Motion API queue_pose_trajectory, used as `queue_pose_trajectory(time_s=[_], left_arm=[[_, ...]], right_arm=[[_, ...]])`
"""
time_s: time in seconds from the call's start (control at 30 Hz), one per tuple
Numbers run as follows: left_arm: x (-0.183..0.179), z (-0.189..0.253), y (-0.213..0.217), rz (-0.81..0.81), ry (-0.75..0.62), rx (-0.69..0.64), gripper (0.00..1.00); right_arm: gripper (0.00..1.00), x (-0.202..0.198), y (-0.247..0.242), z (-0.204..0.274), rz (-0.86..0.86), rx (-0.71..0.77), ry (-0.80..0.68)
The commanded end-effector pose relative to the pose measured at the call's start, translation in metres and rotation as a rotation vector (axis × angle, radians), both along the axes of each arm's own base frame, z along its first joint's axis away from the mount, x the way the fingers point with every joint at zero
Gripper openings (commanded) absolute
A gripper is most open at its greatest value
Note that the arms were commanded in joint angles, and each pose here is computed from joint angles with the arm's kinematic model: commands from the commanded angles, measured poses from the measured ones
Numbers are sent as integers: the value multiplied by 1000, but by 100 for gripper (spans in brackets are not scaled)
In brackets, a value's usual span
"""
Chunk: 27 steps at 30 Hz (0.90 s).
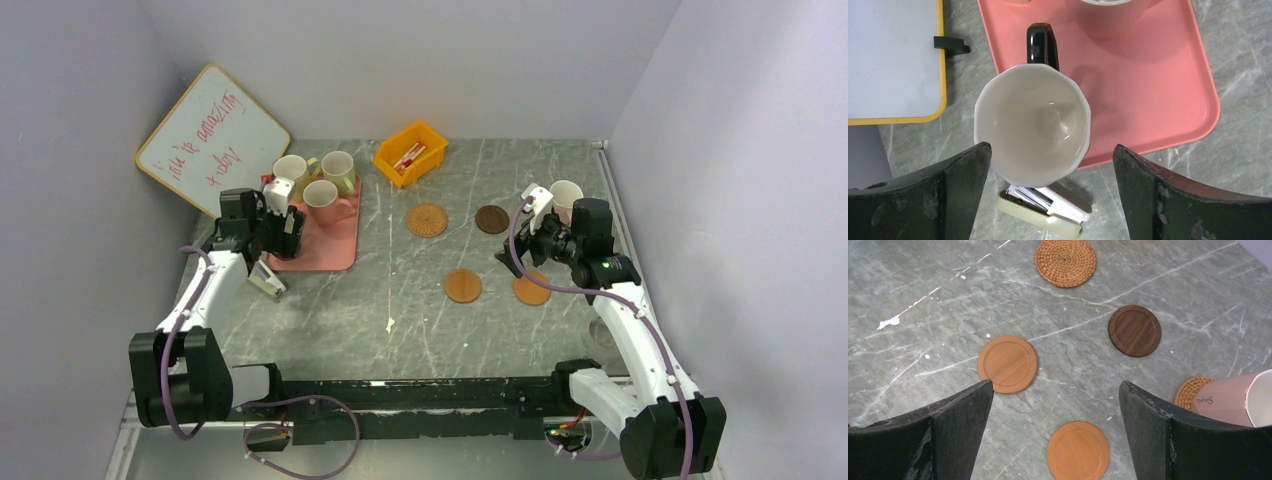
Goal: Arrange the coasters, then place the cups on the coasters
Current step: Pick up the cup from the tray.
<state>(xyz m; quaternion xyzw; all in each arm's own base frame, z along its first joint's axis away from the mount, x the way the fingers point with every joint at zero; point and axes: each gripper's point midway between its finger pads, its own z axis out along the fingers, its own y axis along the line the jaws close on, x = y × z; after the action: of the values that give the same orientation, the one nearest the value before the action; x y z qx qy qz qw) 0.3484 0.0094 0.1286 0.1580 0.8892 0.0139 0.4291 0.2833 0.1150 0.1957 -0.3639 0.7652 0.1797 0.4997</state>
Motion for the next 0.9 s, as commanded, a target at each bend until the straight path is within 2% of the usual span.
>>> queue_pose_trajectory(time_s=[0.0,0.37,0.87], left_arm=[[12,7,5,10,-56,20,96],[12,37,8,30,-170,26,96],[23,9,11,34,-77,30,96]], right_arm=[[100,0,5,11,32,10,-54],[100,-1,4,12,32,9,-58],[100,-2,5,13,37,12,-60]])
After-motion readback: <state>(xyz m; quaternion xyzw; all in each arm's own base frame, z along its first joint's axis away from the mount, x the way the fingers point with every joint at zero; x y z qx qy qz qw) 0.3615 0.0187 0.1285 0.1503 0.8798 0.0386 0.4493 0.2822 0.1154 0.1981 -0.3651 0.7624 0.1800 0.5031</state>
